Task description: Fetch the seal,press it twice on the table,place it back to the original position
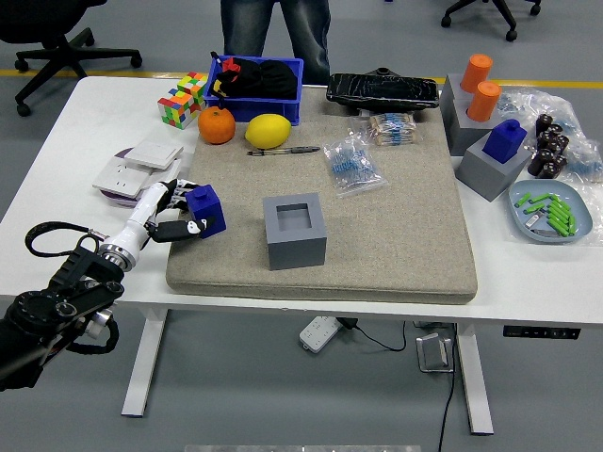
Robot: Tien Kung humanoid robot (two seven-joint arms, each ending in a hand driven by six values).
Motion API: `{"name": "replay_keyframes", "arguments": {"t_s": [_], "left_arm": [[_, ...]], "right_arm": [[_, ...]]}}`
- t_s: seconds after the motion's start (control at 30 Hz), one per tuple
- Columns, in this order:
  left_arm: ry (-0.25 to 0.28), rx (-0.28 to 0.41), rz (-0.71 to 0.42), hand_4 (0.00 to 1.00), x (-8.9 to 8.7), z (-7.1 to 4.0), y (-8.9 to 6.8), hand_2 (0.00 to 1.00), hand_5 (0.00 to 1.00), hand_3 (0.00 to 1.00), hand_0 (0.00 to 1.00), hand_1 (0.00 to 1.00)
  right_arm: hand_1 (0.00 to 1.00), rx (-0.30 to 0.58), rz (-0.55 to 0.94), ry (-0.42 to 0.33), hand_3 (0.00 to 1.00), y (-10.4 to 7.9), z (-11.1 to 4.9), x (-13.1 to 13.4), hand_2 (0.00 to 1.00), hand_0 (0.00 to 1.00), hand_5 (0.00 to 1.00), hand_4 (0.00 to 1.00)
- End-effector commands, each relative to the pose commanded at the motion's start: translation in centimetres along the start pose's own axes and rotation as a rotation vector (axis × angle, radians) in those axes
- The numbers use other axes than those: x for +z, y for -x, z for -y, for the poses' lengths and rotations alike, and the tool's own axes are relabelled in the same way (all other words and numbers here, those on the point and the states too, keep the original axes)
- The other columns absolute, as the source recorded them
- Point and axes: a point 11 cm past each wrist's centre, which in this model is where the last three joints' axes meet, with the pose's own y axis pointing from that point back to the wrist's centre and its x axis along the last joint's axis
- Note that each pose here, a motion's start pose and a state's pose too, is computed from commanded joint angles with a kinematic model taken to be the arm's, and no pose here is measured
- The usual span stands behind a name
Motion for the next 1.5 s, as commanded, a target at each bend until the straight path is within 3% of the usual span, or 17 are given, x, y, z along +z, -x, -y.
{"name": "replay_keyframes", "arguments": {"t_s": [0.23, 0.37, 0.5, 0.63, 0.77, 0.97, 1.23, 1.5], "left_arm": [[0.005, -0.002, 0.001, 0.669, 0.1, 0.0, 0.0, 0.462, 0.002, 0.578, 0.625, 0.459], [0.037, -0.001, 0.0, 0.669, 1.2, 0.3, -0.3, 0.462, 0.002, 0.578, 0.625, 0.459], [0.104, -0.012, 0.015, 0.67, 3.5, 0.7, -1.1, 0.462, 0.002, 0.578, 0.625, 0.461], [0.188, -0.047, 0.006, 0.672, 7.0, 1.0, -1.5, 0.462, 0.002, 0.578, 0.625, 0.462], [0.23, -0.12, -0.003, 0.672, 9.8, 1.0, -0.5, 0.462, 0.002, 0.578, 0.625, 0.462], [0.3, -0.238, -0.022, 0.671, 13.4, 0.3, 2.8, 0.464, 0.002, 0.578, 0.625, 0.465], [0.312, -0.36, 0.063, 0.674, 14.4, 0.2, 6.6, 0.466, 0.002, 0.578, 0.627, 0.466], [0.304, -0.368, 0.111, 0.679, 14.5, 1.0, 7.2, 0.466, 0.002, 0.578, 0.628, 0.465]], "right_arm": [[0.622, -0.001, -0.003, -0.002, 0.597, 0.1, 0.0, -0.1, 0.621, 0.708, 0.486, 0.698], [0.622, -0.001, -0.001, -0.002, 0.597, 0.0, 0.0, -0.1, 0.621, 0.708, 0.486, 0.698], [0.623, 0.002, -0.002, -0.005, 0.597, -0.1, 0.0, -0.3, 0.62, 0.708, 0.487, 0.698], [0.623, 0.006, -0.004, -0.003, 0.596, -0.3, 0.0, -0.2, 0.62, 0.708, 0.487, 0.697], [0.623, 0.007, -0.002, -0.003, 0.596, -0.4, 0.0, -0.2, 0.62, 0.708, 0.487, 0.697], [0.622, 0.009, 0.0, -0.003, 0.596, -0.4, 0.0, -0.1, 0.62, 0.708, 0.488, 0.698], [0.622, 0.011, 0.006, -0.004, 0.596, -0.5, 0.0, -0.2, 0.62, 0.708, 0.488, 0.697], [0.622, 0.011, 0.006, -0.007, 0.597, -0.5, 0.0, -0.4, 0.62, 0.708, 0.488, 0.697]]}}
